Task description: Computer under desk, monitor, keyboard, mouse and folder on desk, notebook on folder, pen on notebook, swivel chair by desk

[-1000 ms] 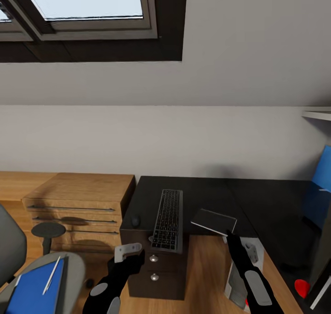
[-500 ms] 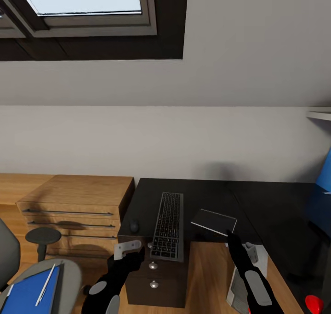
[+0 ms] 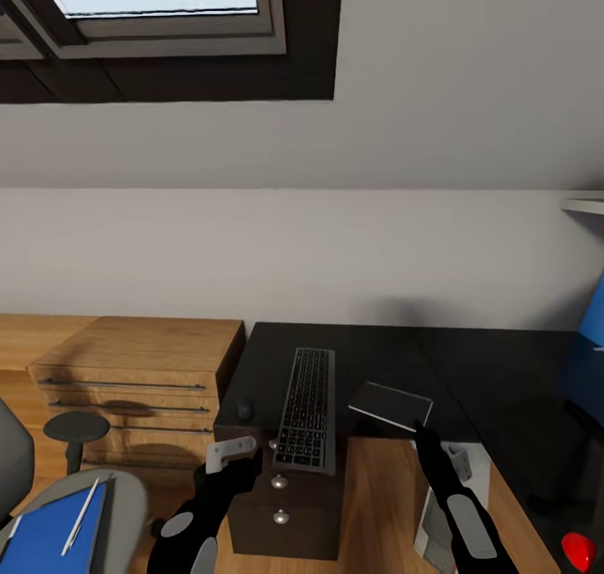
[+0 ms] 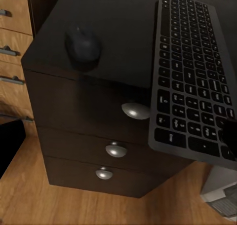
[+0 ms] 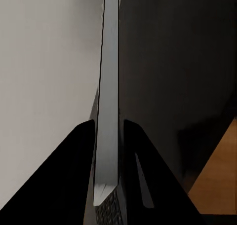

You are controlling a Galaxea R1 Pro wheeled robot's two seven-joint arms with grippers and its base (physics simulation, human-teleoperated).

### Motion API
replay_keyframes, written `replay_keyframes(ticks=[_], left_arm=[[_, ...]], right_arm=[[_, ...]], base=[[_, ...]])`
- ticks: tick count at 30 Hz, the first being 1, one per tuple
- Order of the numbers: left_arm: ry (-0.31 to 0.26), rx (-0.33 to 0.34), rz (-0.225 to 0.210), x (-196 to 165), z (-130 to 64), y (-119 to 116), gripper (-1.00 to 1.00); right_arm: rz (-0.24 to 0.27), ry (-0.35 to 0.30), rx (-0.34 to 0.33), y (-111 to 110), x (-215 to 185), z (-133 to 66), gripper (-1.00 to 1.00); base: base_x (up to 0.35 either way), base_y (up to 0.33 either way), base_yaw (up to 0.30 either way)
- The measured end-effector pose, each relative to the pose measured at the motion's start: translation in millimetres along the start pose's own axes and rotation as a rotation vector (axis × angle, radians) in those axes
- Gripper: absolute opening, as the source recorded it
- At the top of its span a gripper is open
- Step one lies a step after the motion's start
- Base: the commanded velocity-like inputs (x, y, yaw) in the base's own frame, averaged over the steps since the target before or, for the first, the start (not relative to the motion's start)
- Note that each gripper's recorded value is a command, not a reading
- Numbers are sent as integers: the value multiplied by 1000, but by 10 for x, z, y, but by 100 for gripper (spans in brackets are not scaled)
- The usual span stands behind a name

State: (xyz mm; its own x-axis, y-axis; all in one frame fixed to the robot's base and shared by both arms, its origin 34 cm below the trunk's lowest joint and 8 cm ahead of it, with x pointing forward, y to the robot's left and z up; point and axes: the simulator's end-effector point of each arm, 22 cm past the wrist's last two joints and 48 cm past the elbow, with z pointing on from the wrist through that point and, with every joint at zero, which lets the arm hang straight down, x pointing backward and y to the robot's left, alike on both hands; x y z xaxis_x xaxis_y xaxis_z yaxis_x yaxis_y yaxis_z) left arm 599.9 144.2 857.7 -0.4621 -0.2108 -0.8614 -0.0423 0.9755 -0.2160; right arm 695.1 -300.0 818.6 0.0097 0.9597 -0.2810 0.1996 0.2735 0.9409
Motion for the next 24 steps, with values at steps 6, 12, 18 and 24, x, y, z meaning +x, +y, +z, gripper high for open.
replay_keyframes(ticks=[6, 12, 18, 24], left_arm=[[0, 0, 0, 82, 44, 23, 100], [0, -1, 0, 168, 87, 44, 100], [-1, 0, 0, 253, 129, 65, 100], [-2, -1, 0, 323, 164, 86, 100]], right_arm=[[0, -3, 1, -95, 12, 17, -100], [2, -6, 2, -194, 25, 32, -100], [2, -7, 2, -291, 47, 47, -100], [3, -7, 3, -372, 70, 59, -100]], base=[[0, 0, 0], [0, 0, 0], [0, 0, 0], [0, 0, 0]])
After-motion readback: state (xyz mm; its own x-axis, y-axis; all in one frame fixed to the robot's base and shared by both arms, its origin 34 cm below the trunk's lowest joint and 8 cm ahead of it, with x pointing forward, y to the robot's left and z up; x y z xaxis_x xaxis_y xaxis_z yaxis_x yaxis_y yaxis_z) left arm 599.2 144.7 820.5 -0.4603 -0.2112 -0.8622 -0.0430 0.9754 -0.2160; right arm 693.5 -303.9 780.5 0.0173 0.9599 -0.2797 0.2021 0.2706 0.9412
